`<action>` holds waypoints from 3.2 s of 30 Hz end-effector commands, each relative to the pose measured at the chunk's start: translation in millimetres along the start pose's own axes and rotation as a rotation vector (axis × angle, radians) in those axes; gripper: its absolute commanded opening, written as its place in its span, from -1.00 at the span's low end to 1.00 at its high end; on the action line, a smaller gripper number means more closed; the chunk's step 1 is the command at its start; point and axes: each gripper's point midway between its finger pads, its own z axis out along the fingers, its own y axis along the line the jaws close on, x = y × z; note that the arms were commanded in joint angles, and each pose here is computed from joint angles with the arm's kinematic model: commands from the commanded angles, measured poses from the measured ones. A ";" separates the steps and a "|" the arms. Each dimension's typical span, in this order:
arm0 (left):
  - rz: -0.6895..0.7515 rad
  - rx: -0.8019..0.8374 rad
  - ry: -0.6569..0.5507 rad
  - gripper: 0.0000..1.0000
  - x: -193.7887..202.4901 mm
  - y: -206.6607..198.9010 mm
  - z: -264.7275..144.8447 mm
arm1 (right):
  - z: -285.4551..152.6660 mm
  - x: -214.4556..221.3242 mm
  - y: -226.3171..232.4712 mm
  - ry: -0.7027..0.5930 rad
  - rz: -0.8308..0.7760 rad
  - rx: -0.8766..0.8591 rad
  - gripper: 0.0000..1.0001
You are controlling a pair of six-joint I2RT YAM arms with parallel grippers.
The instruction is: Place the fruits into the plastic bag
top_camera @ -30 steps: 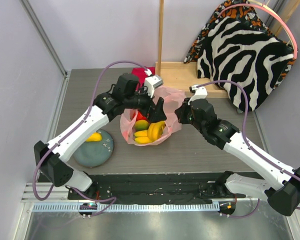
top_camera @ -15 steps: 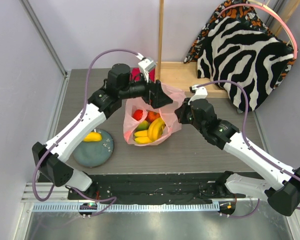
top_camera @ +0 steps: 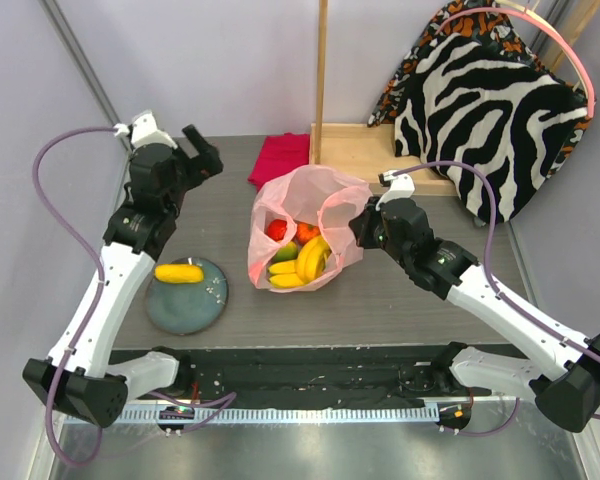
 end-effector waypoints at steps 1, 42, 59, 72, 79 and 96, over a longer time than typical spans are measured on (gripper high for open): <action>-0.037 -0.387 0.004 1.00 23.2 87.8 -14.1 | -0.8 -11.7 4.6 -0.046 0.028 -0.020 -0.98; -0.513 -0.932 0.419 0.95 251.4 283.6 -33.6 | 0.1 -9.2 3.2 -0.049 0.032 -0.024 -0.98; -0.494 -0.911 0.379 -0.28 231.7 279.5 -31.6 | 3.2 -8.4 3.4 -0.041 0.032 -0.023 -0.98; -0.516 -0.712 0.332 -1.00 196.5 248.4 -13.4 | -5.8 -11.2 -1.8 -0.052 0.046 -0.005 -0.98; -0.470 -0.465 0.264 -1.00 150.0 205.5 -5.1 | -4.2 -9.6 -1.0 -0.046 0.050 -0.005 -0.98; -0.183 0.461 0.248 -1.00 43.1 20.7 -40.8 | -0.5 -1.3 3.5 -0.034 0.057 -0.041 -0.98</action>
